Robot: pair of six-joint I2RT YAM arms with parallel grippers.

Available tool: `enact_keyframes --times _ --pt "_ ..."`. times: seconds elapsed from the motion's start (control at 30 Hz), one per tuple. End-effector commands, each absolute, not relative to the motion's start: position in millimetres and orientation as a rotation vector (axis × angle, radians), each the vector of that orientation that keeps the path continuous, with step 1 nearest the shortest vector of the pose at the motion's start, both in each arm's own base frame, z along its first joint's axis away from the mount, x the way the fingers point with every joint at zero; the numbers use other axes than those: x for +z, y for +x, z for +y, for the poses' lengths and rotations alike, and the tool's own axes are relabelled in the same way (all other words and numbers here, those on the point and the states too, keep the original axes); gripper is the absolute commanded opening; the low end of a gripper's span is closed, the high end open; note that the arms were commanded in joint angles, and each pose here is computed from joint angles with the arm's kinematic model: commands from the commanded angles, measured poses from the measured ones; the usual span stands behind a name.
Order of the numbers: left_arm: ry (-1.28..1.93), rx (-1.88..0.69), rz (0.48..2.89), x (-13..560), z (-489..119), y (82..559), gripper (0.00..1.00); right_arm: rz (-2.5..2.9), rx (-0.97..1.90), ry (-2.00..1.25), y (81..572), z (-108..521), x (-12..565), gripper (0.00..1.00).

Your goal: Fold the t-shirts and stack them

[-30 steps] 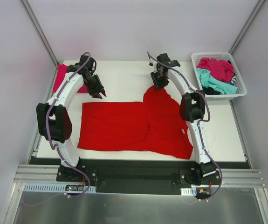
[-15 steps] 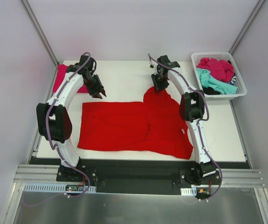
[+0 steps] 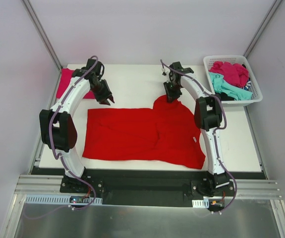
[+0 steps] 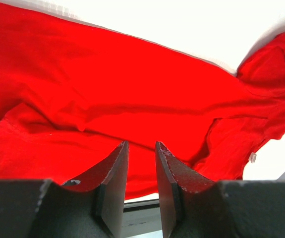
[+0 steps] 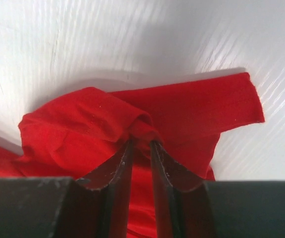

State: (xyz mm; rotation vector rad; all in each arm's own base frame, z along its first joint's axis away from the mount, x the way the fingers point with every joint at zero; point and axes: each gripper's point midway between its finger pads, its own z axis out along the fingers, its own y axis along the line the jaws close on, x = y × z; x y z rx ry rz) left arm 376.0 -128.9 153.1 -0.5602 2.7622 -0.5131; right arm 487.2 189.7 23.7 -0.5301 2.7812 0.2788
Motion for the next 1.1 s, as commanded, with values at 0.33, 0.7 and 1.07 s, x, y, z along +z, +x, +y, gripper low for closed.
enact_keyframes --times 0.33,0.7,1.07 --pt "-0.537 -0.551 2.711 182 -134 368 0.28 2.785 0.245 -0.463 466 189 74 0.23" --pt "-0.528 -0.559 2.71 186 -136 373 0.28 2.643 0.195 -0.33 510 170 116 0.29" --pt "-0.524 -0.562 2.722 182 -137 373 0.28 2.772 0.334 -0.227 512 177 53 0.32"
